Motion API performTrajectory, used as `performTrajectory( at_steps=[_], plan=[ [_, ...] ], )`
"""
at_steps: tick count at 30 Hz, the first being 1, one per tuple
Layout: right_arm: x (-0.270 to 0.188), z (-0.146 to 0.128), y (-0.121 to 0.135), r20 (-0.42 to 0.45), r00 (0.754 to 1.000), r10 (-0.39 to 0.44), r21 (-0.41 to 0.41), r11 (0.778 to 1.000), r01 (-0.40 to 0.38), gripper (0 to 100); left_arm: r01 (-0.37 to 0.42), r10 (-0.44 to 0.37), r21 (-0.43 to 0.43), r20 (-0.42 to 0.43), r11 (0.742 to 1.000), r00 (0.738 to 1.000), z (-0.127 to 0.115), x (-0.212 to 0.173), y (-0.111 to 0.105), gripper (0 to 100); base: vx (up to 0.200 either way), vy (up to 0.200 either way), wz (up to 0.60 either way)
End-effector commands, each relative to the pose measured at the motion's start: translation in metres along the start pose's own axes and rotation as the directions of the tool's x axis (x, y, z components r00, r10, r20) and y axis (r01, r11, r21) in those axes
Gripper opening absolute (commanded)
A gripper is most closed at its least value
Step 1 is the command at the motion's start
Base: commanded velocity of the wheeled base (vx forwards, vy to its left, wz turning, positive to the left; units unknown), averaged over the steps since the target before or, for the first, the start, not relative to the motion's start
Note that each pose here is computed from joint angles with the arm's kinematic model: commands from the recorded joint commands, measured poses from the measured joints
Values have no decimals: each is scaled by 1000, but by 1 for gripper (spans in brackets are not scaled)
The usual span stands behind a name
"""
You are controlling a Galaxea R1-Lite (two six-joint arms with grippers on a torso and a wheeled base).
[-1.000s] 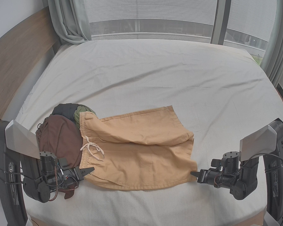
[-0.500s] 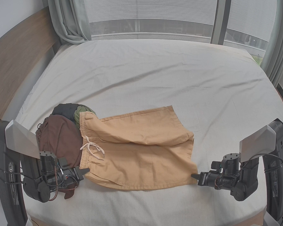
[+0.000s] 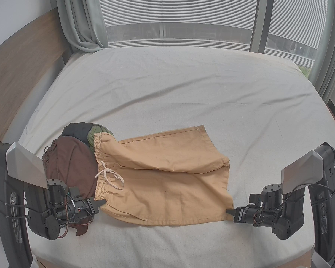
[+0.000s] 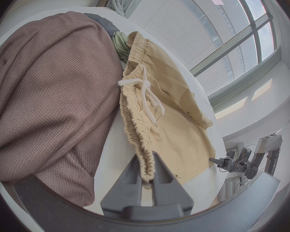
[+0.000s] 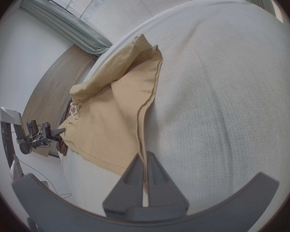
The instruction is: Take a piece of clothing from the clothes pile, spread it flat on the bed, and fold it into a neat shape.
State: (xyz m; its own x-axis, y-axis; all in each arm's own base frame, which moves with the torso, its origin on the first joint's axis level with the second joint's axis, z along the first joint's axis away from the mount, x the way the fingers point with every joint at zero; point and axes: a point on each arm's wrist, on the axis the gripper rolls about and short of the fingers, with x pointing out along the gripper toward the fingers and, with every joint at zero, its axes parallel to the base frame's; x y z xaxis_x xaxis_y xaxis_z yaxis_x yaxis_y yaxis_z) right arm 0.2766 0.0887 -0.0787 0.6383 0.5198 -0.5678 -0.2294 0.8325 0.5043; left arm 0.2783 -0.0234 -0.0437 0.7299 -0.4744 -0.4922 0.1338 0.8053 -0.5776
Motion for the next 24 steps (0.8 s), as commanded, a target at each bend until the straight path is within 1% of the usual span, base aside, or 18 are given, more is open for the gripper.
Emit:
performTrajectory(
  at_steps=[1,3,4,24],
  plan=[
    [1,0,0,-2,1000,0,-1,1000,0,0,1,-1,1,1,1000,1000,0,0,0,0,0,0,0],
    [0,-1,-1,-3,1000,-1,-1,1000,1,0,1,-1,1,1,1000,1000,0,0,0,0,0,0,0],
    [0,-1,-1,-3,1000,-1,-1,1000,1,100,1,-1,1,1,1000,1000,0,0,0,0,0,0,0],
    [-4,-10,2,-46,999,1,3,1000,-1,100,1,-1,1,3,1000,1000,1,0,0,0,0,0,0]
  ],
)
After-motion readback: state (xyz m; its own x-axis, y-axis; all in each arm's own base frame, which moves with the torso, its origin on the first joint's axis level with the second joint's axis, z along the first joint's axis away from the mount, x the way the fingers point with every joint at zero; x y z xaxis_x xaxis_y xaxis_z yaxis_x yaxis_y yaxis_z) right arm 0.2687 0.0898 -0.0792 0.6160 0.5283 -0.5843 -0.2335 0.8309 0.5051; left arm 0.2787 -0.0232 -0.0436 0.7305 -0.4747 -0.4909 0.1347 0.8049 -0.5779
